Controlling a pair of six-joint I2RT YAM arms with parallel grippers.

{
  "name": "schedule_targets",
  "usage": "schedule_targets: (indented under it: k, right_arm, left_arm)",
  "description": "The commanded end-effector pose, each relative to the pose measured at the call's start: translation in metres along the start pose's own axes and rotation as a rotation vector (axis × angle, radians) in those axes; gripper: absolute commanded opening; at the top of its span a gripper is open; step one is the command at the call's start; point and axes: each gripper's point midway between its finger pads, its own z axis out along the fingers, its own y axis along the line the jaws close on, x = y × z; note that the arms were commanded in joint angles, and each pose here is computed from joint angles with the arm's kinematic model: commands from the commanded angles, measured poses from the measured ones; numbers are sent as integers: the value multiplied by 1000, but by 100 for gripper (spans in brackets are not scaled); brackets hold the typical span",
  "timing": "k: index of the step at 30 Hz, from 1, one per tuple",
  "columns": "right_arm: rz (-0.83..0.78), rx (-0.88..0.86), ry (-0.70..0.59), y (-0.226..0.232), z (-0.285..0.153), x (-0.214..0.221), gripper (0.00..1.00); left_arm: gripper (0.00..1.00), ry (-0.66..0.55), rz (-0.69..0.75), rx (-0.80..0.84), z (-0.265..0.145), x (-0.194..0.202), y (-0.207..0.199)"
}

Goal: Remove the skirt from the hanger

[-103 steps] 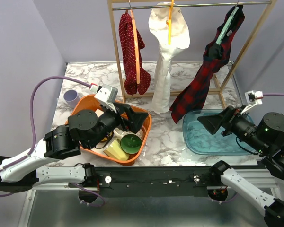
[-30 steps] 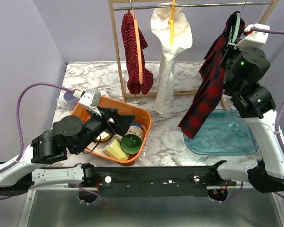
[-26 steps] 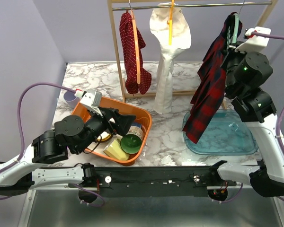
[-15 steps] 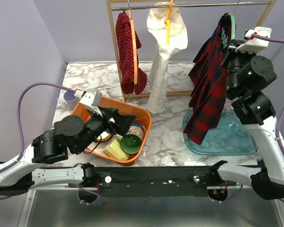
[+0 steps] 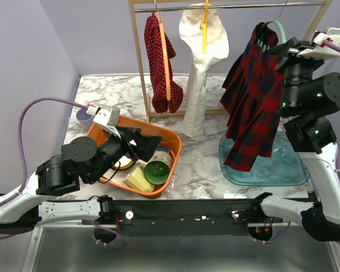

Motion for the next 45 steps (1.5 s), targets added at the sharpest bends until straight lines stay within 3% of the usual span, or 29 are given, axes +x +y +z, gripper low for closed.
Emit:
schedule_targets:
  k: [1, 14, 27, 32, 35, 37, 38, 39, 41, 42, 45]
  right_arm:
    - [66, -14, -95, -13, -8, -44, 1]
    - [119, -149, -49, -14, -44, -44, 1]
    - [84, -118, -262, -18, -32, -86, 1]
    - [26, -83, -266, -12, -16, -82, 1]
    - [74, -89, -230, -11, -17, -80, 1]
    - [70, -99, -53, -8, -22, -40, 1]
    - [158, -96, -21, -14, -34, -36, 1]
    - [137, -90, 66, -11, -41, 1, 5]
    - [184, -84, 102, -12, -53, 25, 22]
    - [185, -87, 110, -16, -62, 35, 39]
    - [169, -86, 185, -16, -70, 54, 47]
  left_arm:
    - [99, -9, 19, -4, 1, -6, -2]
    - [99, 29, 142, 19, 9, -8, -13]
    - [99, 51, 122, 62, 10, -1, -22]
    - [99, 35, 91, 84, 7, -4, -24]
    - [99, 38, 91, 84, 7, -3, -24]
    - [99, 38, 90, 81, 6, -3, -23]
    - [99, 38, 89, 81, 7, -3, -23]
    - [99, 37, 88, 76, 7, -2, -22]
    - [99, 29, 81, 80, 7, -2, -22]
    - [99, 27, 79, 81, 6, -3, -22]
    - [99, 43, 94, 87, 8, 1, -23]
